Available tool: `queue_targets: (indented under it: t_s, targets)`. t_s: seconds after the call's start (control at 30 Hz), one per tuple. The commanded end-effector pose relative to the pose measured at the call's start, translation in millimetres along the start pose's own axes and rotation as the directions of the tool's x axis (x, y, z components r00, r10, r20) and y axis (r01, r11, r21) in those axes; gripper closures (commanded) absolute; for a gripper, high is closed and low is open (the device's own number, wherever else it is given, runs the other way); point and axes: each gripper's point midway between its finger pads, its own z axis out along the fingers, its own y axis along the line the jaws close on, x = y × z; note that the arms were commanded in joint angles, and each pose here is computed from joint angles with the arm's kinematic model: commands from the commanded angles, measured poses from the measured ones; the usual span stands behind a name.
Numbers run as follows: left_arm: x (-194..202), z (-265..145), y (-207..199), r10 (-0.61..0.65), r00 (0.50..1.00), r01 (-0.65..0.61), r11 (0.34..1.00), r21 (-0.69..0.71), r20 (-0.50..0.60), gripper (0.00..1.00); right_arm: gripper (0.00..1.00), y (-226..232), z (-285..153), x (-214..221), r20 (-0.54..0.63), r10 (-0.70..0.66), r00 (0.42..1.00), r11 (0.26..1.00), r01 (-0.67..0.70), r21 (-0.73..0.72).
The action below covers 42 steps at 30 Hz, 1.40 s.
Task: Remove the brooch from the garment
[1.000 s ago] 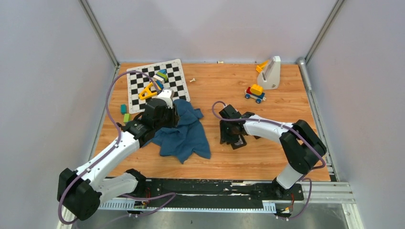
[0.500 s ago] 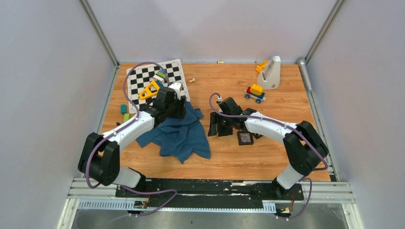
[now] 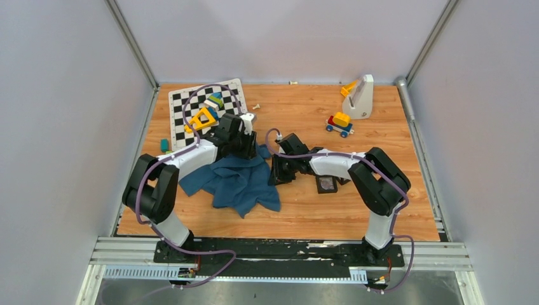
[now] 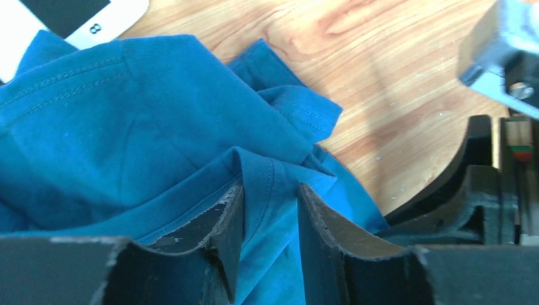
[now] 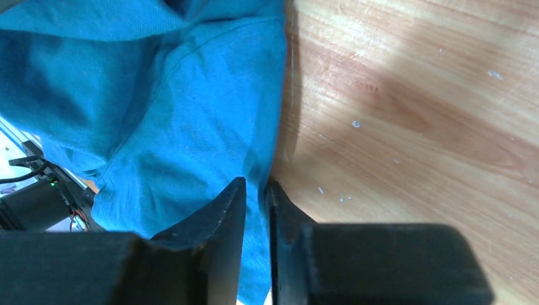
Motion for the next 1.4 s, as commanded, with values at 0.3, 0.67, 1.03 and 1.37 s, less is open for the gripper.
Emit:
queue_targets:
  t_s: [0.3, 0.67, 1.03, 1.37]
  targets:
    - [-86, -34, -30, -0.032, 0.983, 0.004, 0.988, 0.151, 0.182, 1.0, 1.0, -18, -46, -57, 0.152, 0.038, 0.988, 0.998, -0.046, 0.047]
    - [-250, -204, 8, -0.077, 0.842, 0.085, 0.996, 0.009, 0.534, 1.0, 1.0, 14, -178, -196, 0.43, -0.041, 0.902, 0.998, 0.015, 0.064]
    - [-272, -372, -15, 0.098, 0.706, 0.039, 0.984, -0.177, 0.702, 1.0, 1.0, 125, -295, -228, 0.59, -0.142, 0.795, 0.964, 0.246, -0.1]
    - [-247, -402, -10, 0.129, 0.71, 0.071, 0.965, -0.253, 0.693, 1.0, 1.0, 197, -279, -123, 0.415, -0.258, 0.872, 0.846, 0.412, -0.34]
